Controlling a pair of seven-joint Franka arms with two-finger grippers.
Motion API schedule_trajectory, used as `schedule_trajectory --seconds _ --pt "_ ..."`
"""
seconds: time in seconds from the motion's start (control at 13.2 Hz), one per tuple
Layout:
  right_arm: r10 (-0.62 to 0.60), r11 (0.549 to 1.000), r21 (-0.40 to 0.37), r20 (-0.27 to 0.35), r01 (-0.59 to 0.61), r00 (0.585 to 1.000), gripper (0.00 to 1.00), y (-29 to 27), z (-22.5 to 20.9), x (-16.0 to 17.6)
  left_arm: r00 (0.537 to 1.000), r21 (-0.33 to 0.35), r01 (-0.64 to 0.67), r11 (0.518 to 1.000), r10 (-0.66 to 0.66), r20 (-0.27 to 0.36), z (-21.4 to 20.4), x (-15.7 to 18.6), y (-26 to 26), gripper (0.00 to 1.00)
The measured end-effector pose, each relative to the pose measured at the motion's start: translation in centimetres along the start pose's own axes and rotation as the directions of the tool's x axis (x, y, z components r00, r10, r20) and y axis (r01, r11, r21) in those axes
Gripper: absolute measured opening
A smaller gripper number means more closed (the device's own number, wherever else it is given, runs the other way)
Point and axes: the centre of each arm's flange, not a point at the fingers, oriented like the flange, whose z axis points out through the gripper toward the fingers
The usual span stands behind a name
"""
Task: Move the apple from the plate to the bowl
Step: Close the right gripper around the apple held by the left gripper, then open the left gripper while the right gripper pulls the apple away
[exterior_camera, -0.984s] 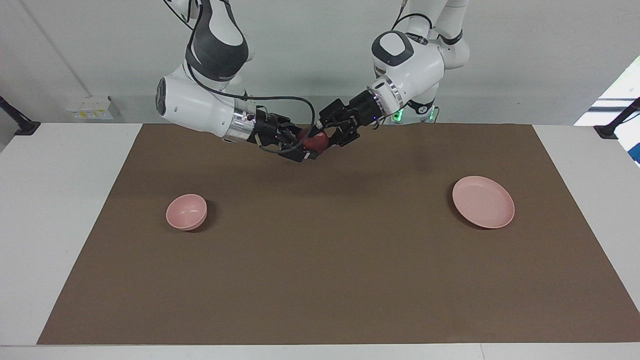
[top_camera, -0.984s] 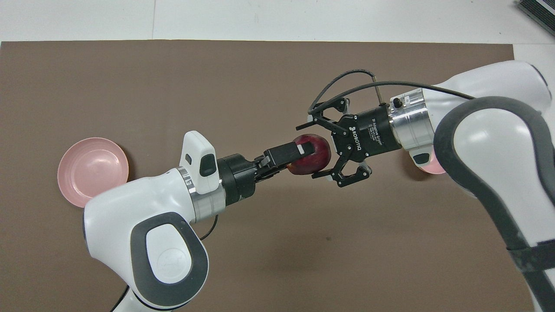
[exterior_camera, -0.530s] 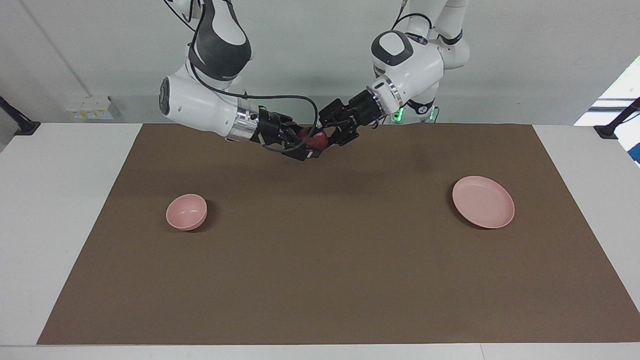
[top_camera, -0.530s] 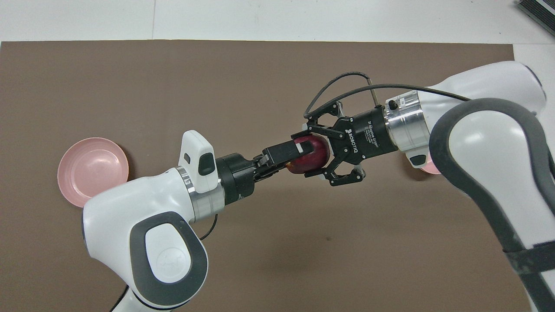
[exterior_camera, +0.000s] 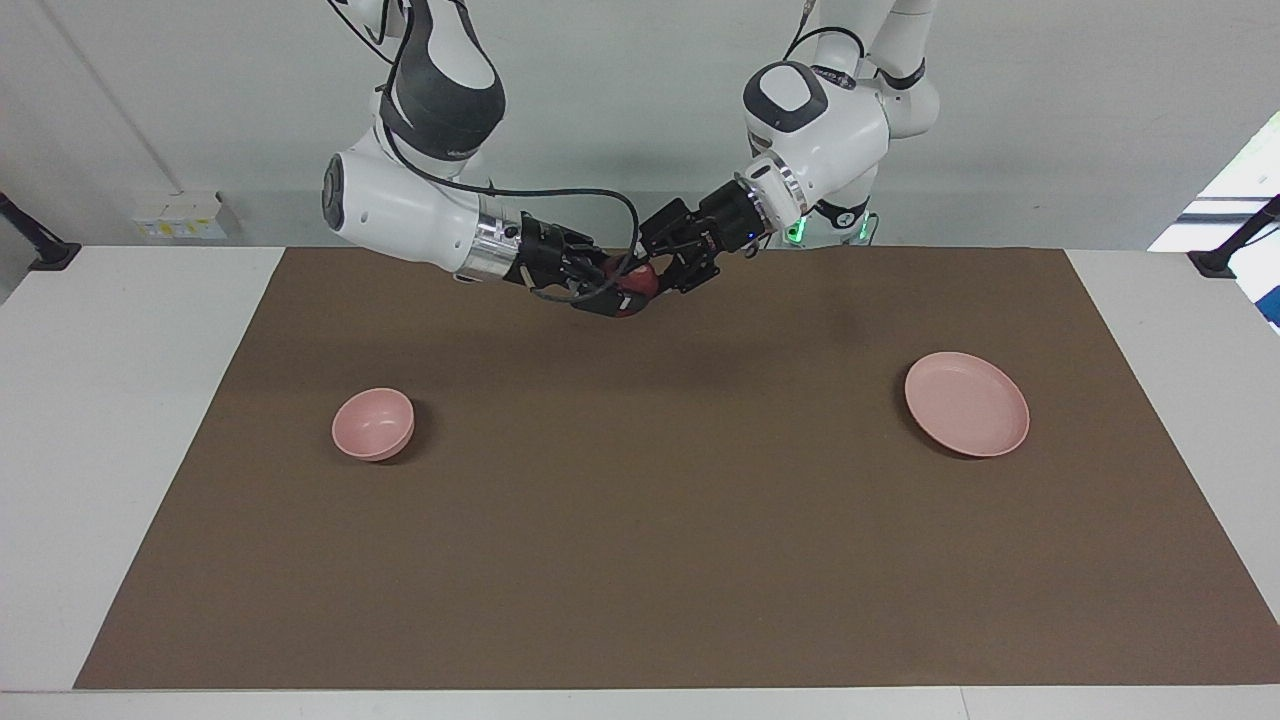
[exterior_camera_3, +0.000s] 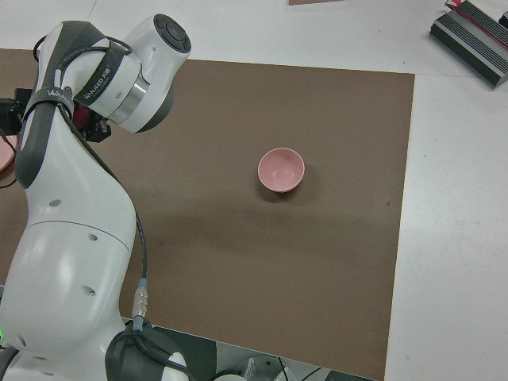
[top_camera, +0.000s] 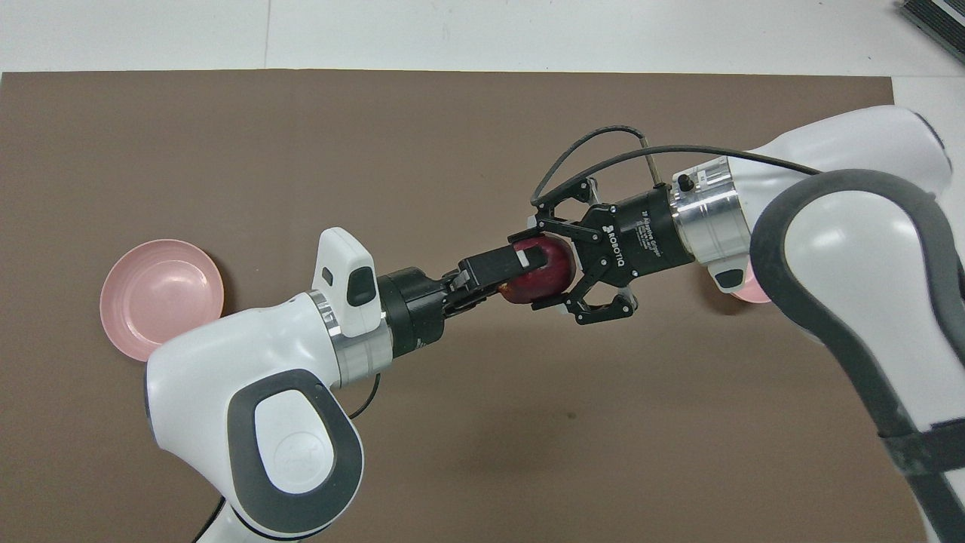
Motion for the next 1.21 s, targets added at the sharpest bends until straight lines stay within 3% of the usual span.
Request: schedule_trajectory --seconds 0.23,0.45,0.68,0.98,1.21 --pt "0.006 1.000 0.018 -0.009 -0.006 1.000 0.77 0.0 -1.2 0.8 1.000 0.005 -0.023 1.000 0.023 0.000 -0.1 0.1 0.4 1.00" --pt "-0.005 1.000 0.012 -0.035 0.005 0.999 0.77 0.1 -1.5 1.2 0.999 0.016 -0.040 0.999 0.040 -0.002 -0.2 0.2 0.4 1.00" --pt "-0.120 0.992 -0.055 -0.176 0.112 0.977 0.77 0.7 -3.1 2.8 0.998 0.042 -0.067 0.997 0.067 -0.001 -0.2 0.4 0.0 1.00" --pt "-0.299 0.951 -0.178 -0.321 0.252 0.899 0.77 1.8 -6.6 6.4 0.990 0.123 -0.133 0.984 0.136 -0.023 -1.6 2.7 -1.5 1.00" --pt "-0.482 0.863 -0.363 -0.385 0.352 0.787 0.77 2.8 -8.3 8.7 0.983 0.168 -0.180 0.969 0.183 -0.005 -2.3 3.9 -2.1 1.00"
